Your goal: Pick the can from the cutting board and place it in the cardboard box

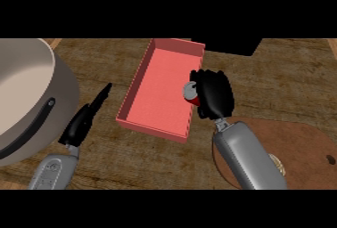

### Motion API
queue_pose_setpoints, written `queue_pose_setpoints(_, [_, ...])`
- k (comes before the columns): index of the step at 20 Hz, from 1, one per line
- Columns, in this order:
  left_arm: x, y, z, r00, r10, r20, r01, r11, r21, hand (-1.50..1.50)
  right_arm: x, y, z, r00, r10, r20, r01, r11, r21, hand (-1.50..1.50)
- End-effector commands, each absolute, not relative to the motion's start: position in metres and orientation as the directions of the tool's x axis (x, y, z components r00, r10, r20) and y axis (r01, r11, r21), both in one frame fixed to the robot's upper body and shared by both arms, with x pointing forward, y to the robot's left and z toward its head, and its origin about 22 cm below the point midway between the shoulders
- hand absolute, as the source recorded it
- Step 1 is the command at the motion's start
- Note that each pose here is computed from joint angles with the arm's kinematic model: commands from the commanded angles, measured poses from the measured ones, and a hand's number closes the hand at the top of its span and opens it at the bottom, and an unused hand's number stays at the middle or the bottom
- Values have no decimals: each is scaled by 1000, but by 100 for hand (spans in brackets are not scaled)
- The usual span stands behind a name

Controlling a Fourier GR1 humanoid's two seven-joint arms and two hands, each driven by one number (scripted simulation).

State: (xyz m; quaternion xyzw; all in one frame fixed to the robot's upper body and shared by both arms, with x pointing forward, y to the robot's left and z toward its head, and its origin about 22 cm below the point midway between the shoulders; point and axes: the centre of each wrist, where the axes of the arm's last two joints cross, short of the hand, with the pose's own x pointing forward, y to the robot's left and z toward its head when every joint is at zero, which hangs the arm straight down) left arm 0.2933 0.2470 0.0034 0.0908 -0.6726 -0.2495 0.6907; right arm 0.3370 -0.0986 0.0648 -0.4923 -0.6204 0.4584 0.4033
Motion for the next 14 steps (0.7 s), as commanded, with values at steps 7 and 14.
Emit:
queue_pose_setpoints(7, [299, 242, 1, -9, -456, 890, 235, 864, 445, 0, 336, -20, 163, 168, 982, 90, 390, 18, -921, 150])
queue_pose_setpoints(14, [307, 233, 6, -29, -460, 887, 214, 864, 455, 0, 333, 23, 207, 344, 930, 130, 393, -17, -919, 150])
